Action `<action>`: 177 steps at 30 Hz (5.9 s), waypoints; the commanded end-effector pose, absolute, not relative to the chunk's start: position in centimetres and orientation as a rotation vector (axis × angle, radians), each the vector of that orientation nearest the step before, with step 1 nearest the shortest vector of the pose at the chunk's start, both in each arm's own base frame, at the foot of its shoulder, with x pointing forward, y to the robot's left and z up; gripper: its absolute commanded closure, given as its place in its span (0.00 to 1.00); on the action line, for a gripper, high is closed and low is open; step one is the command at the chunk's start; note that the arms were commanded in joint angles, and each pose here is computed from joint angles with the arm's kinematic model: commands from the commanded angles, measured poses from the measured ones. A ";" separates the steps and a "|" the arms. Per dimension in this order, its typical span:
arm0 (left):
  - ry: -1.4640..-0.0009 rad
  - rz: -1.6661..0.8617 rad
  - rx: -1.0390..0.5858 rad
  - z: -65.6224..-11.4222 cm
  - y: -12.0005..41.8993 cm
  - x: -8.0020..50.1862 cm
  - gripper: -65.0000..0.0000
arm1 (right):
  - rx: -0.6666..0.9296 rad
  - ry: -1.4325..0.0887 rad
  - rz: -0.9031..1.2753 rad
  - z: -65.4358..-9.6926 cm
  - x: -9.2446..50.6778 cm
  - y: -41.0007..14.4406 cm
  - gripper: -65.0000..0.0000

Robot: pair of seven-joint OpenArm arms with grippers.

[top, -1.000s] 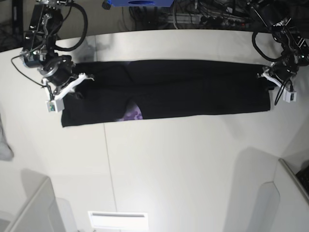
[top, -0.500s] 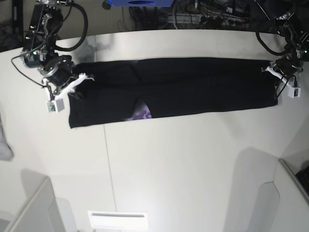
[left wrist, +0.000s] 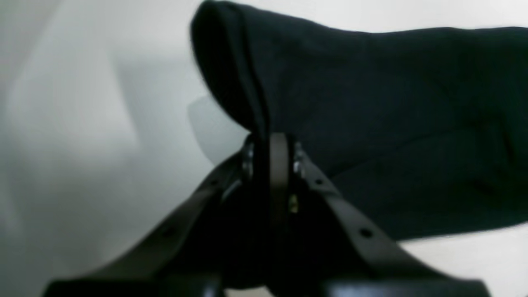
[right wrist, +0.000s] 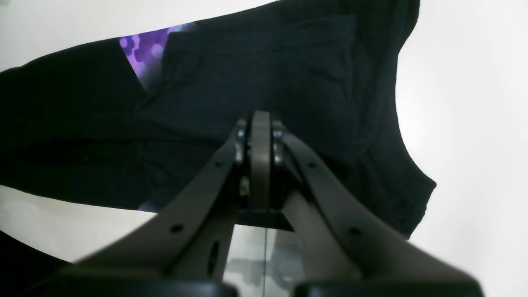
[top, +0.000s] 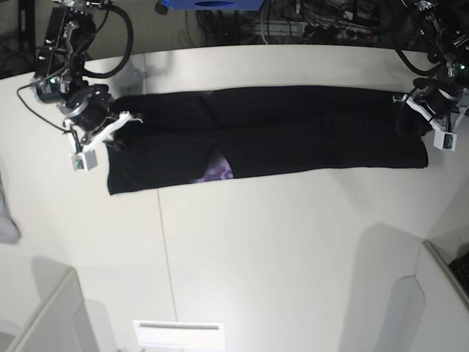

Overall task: Fold the T-shirt properly
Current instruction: 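Fold the strip end with the left gripper toward the right gripper, then release the left gripper and lift it off the folded shirt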

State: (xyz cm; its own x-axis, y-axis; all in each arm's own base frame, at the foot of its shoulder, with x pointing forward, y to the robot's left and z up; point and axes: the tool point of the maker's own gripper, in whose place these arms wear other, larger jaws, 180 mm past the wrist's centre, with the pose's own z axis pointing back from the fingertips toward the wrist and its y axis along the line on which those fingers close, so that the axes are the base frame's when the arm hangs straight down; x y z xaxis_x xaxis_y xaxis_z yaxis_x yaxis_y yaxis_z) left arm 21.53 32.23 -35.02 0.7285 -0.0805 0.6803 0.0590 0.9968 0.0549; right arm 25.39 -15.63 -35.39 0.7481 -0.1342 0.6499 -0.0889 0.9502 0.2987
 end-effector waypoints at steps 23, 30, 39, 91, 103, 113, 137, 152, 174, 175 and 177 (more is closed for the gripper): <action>-0.759 -0.229 -0.222 -36.0 17.6 23.4 1.00 | 0.329 -0.781 -0.014 -34.2 26.5 -15.7 1.00; -0.772 -0.242 -0.290 -35.9 14.3 24.4 1.00 | 0.331 -0.769 -0.023 -34.7 26.5 -15.8 1.00; -0.771 -0.247 -0.371 -35.6 10.0 25.4 1.00 | 0.331 -0.780 -0.021 -34.3 27.0 -15.9 1.00; -0.680 -0.286 -0.516 -36.5 3.2 25.3 1.00 | 0.332 -0.790 -0.020 -34.0 27.4 -15.8 1.00; -0.678 -0.316 -0.531 -36.3 2.1 25.3 1.00 | 0.331 -0.786 -0.022 -34.2 27.2 -15.9 1.00; -0.678 -0.316 -0.531 -36.3 2.1 25.3 1.00 | 0.332 -0.784 -0.021 -34.2 27.1 -15.8 1.00; -0.685 -0.350 -0.600 -35.6 -1.3 26.2 0.37 | 0.333 -0.784 -0.022 -34.2 27.1 -15.8 1.00; -0.736 -0.307 -0.571 -34.2 0.1 26.4 1.00 | 0.352 -0.790 -0.039 -34.2 27.2 -15.3 1.00; -0.537 -0.169 -0.571 -39.4 -2.3 26.1 1.00 | 0.352 -0.775 -0.044 -34.6 26.7 -15.3 1.00; -0.541 -0.169 -0.577 -39.2 -2.6 26.2 1.00 | 0.352 -0.775 -0.044 -34.6 26.7 -15.3 1.00; -0.535 -0.169 -0.582 -39.3 -2.9 26.1 1.00 | 0.352 -0.774 -0.044 -34.6 26.6 -15.3 1.00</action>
State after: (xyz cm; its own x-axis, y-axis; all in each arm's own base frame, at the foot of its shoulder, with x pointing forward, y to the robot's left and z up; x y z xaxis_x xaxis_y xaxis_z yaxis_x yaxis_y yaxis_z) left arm 25.37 -2.52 -40.25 0.8678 -0.0129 0.4968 0.2812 0.8370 -0.4695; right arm 25.88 -15.14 -35.76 0.7484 -0.1675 0.6417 -0.0715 0.9416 0.3292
